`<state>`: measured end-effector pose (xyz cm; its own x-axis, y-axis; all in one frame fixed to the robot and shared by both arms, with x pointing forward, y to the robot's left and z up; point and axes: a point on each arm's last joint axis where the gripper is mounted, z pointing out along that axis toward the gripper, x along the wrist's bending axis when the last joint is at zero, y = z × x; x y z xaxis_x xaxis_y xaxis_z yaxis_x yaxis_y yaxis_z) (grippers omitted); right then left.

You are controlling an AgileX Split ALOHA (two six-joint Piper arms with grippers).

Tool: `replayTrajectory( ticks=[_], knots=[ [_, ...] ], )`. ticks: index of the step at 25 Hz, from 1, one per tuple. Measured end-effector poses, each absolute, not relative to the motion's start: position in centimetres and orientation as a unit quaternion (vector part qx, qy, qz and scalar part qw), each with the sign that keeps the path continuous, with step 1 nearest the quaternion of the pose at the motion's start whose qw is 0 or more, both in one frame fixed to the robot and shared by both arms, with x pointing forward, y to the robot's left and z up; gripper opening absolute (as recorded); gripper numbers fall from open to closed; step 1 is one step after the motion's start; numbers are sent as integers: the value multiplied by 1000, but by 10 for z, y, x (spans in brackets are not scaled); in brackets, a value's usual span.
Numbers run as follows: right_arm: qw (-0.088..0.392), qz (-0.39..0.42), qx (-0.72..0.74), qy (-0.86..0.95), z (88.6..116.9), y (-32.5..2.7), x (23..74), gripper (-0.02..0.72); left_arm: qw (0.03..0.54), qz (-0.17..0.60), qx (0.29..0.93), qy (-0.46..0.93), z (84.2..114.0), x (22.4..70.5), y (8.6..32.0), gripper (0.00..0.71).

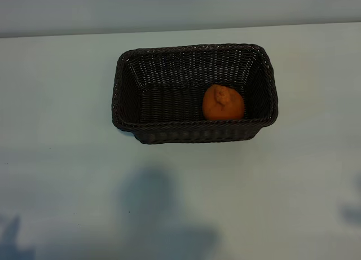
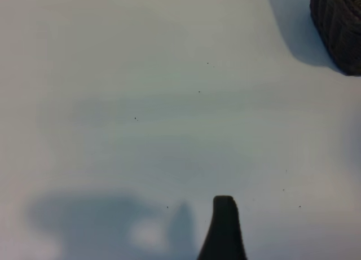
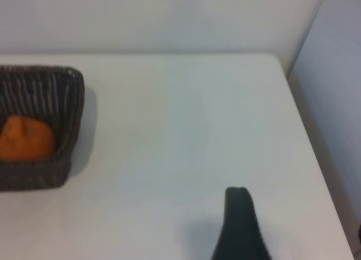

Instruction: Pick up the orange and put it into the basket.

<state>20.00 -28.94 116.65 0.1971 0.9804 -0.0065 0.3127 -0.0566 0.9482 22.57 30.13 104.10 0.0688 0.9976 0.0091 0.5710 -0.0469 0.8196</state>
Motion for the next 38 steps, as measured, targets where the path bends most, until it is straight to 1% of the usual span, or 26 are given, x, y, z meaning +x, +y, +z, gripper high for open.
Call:
replayTrajectory(
  ticks=[3,11,17,21,24,27,31,38],
  knots=[
    [462,382,621,505,1153,-287,189,482,335,318,650,604,1041,226,301,589],
    [450,387,620,513,1119,-287,185,481,335,318,649,604,1041,226,301,589],
    [399,340,657,542,1076,-292,211,481,335,318,649,604,1041,226,301,589],
    [371,324,666,559,1055,-295,222,481,335,318,649,604,1041,226,301,589],
    [370,324,667,560,1051,-295,226,481,335,318,649,604,1041,226,301,589],
    [383,326,662,555,1052,-297,227,481,335,318,649,604,1041,226,301,589],
    [393,325,660,552,1047,-299,233,481,335,318,649,604,1041,226,301,589],
    [397,329,659,548,1048,-299,234,481,335,318,649,604,1041,226,301,589]
  ],
)
